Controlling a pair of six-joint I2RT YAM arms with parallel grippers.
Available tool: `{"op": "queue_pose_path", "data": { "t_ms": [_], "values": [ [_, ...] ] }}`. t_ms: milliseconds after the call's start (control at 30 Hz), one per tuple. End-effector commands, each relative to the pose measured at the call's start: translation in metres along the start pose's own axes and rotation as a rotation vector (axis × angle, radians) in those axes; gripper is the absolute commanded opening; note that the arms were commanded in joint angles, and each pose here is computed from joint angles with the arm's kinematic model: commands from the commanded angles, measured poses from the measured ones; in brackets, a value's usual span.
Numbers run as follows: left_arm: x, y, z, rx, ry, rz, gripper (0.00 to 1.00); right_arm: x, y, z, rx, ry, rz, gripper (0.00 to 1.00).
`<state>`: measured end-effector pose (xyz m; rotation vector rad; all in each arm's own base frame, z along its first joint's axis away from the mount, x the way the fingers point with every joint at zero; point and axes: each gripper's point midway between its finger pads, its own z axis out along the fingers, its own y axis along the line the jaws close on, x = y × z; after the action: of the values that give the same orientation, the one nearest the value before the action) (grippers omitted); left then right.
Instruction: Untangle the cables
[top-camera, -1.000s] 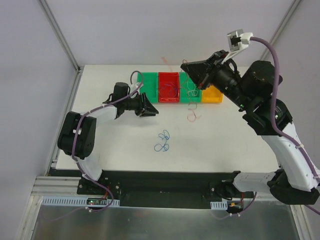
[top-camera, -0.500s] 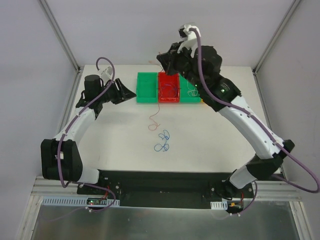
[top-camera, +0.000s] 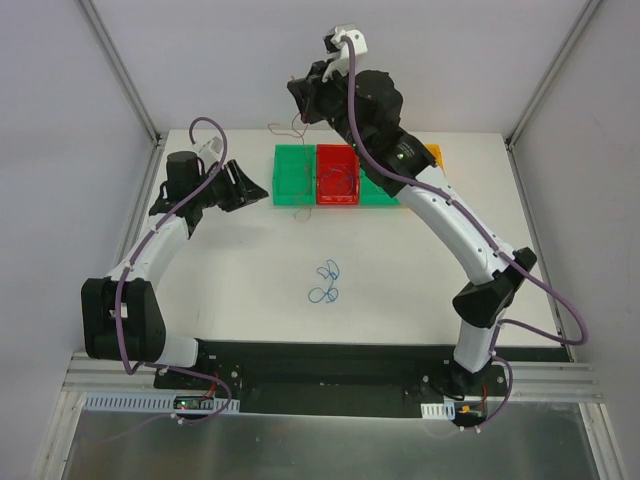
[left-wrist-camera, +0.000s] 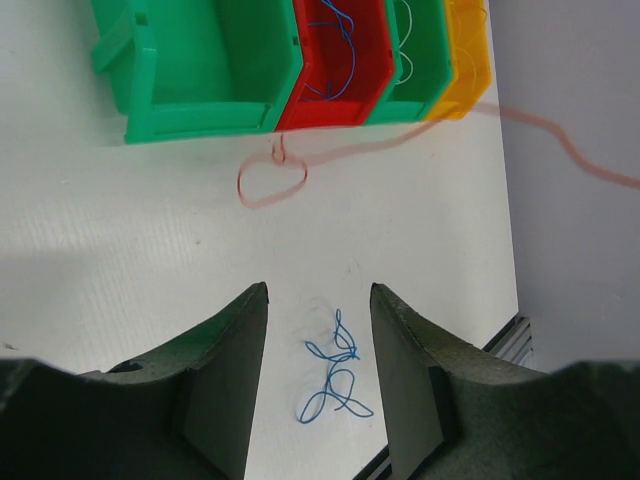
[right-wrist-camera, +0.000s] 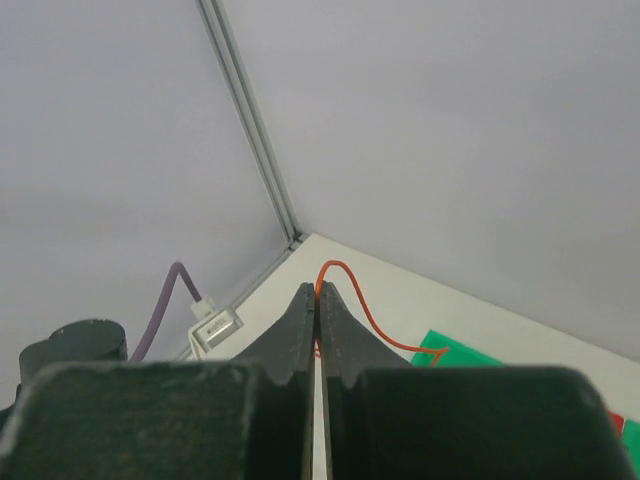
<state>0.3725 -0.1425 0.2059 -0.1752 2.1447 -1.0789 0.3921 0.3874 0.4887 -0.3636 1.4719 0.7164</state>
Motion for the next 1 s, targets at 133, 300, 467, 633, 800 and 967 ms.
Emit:
{"op": "queue_pose_path", "data": {
  "t_ms": [133,300,467,633,800,967],
  "values": [
    [-0.019,-0.001,-0.004,0.004,-0.040,0.028,0.45,-0.055,-0.010,0.037,-0.031,-0.267,-0.013,0.01],
    [-0.019,-0.002,-0.003,0.013,-0.033,0.011,0.45,-0.046,-0.024,0.066,-0.004,-0.313,-0.071,0.01],
    [-0.024,0.001,-0.006,0.027,-0.043,-0.018,0.46,0.025,-0.050,0.094,0.028,-0.215,-0.058,0.01],
    [-0.022,0.001,-0.004,0.058,-0.035,-0.057,0.45,0.114,-0.072,0.101,0.082,-0.092,-0.011,0.01],
    [-0.020,0.003,-0.001,0.072,-0.020,-0.082,0.45,0.194,-0.089,0.103,0.119,0.029,0.009,0.01],
    [-0.021,0.006,0.001,0.076,-0.018,-0.092,0.45,0.241,-0.094,0.105,0.112,0.136,-0.011,0.01]
  ]
}}
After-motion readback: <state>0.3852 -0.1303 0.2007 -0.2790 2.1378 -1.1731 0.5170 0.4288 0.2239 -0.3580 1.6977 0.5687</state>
